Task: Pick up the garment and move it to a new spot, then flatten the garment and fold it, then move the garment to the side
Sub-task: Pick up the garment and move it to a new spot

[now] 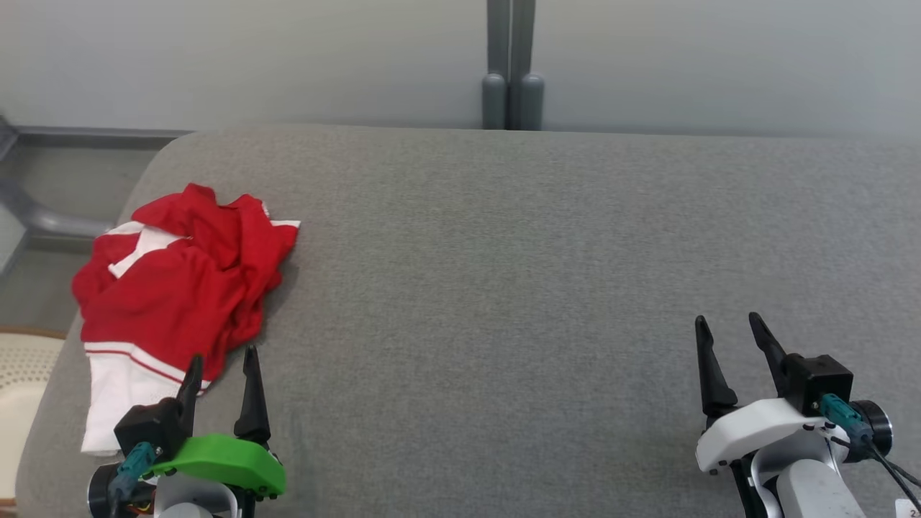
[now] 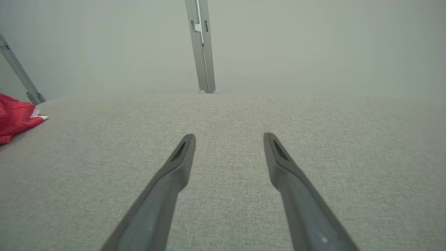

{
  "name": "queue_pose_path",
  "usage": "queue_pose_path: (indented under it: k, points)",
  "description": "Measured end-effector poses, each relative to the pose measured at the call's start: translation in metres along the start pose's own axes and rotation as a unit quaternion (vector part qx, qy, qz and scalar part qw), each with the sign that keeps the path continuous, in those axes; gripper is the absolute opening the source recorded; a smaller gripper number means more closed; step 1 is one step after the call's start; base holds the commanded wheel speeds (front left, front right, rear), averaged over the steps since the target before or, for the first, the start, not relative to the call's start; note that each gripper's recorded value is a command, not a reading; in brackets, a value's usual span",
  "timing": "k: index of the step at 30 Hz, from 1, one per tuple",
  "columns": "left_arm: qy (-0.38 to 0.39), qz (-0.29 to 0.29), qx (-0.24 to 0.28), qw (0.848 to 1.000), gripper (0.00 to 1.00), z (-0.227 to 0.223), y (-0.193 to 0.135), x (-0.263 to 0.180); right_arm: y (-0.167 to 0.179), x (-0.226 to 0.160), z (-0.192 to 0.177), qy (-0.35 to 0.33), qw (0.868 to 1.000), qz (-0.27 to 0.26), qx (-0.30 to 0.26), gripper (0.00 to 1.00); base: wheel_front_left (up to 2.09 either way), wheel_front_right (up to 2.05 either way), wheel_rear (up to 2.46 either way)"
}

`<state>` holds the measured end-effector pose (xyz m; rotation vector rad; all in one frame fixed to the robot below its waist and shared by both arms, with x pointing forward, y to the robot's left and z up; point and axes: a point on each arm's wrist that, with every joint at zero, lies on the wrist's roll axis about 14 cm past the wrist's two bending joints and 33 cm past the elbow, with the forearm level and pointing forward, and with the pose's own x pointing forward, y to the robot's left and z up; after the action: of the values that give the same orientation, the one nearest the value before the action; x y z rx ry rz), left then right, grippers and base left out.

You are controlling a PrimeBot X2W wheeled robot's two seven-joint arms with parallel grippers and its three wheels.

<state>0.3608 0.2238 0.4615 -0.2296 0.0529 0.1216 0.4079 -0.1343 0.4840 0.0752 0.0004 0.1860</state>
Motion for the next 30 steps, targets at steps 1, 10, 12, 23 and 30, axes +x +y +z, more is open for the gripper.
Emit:
queue_pose_path:
  k: [1,10,12,23,30]
  points:
    - [-0.002,0.01,0.0,1.0,1.0,0.001,0.007,-0.003,0.009,0.004,-0.001,0.001,1.0,0.014,0.0,1.0,0.0,0.0,0.0]
    - [-0.014,0.099,0.001,0.995,1.0,0.009,0.064,-0.037,0.091,0.035,-0.011,0.012,0.991,0.133,-0.005,1.0,0.0,0.0,0.0]
    - [-0.017,0.121,0.001,0.993,1.0,0.011,0.077,-0.048,0.108,0.039,-0.013,0.015,0.988,0.156,-0.004,1.0,0.0,0.0,0.0]
    - [-0.038,0.243,0.0,0.969,1.0,0.021,0.142,-0.112,0.205,0.052,-0.021,0.022,0.959,0.284,0.002,1.0,0.0,0.0,0.0]
    - [-0.033,0.262,0.003,0.964,1.0,0.021,0.15,-0.119,0.216,0.055,-0.034,0.037,0.954,0.298,0.008,1.0,0.0,0.0,0.0]
